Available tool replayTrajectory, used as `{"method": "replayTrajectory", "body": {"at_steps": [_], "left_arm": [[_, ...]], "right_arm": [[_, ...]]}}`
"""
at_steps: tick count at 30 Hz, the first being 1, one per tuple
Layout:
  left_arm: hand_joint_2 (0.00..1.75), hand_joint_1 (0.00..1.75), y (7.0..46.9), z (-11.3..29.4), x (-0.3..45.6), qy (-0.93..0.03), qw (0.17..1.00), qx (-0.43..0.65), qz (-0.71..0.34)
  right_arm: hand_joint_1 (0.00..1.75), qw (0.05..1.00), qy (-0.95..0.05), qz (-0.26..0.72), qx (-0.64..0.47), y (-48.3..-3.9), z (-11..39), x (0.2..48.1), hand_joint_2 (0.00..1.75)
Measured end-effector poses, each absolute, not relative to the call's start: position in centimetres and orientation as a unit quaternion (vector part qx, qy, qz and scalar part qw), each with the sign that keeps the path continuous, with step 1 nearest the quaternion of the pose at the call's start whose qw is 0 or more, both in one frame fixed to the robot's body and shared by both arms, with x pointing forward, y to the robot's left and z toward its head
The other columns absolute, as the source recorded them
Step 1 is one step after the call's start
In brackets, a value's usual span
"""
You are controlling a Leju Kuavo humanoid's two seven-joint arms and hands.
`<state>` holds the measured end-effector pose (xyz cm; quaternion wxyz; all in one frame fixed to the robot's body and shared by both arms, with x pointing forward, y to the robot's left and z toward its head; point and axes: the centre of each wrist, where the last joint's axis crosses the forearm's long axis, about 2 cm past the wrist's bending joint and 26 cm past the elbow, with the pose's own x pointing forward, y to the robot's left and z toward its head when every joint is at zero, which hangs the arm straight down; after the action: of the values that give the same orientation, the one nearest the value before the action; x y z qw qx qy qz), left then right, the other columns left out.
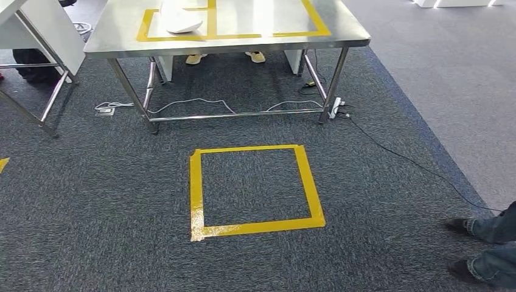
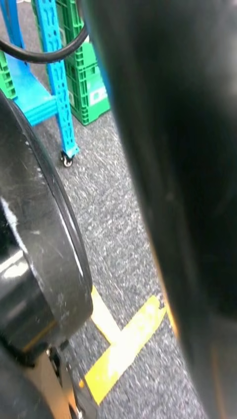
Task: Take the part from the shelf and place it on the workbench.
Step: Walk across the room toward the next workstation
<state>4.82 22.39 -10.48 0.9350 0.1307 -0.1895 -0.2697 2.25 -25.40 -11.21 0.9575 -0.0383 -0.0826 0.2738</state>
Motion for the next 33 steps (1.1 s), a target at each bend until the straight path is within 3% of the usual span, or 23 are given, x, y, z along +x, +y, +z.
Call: {"method": "replayTrajectory", "body": {"at_steps": [33], "left_arm": [[0.0,0.0,22.7,-10.6,4.5,-0.169,0.94,0.116,-0.273]], "right_arm": [[0.0,0.961,-0.078,0.262,-0.039,-24.1,-11.1,2.3,0.0]]}}
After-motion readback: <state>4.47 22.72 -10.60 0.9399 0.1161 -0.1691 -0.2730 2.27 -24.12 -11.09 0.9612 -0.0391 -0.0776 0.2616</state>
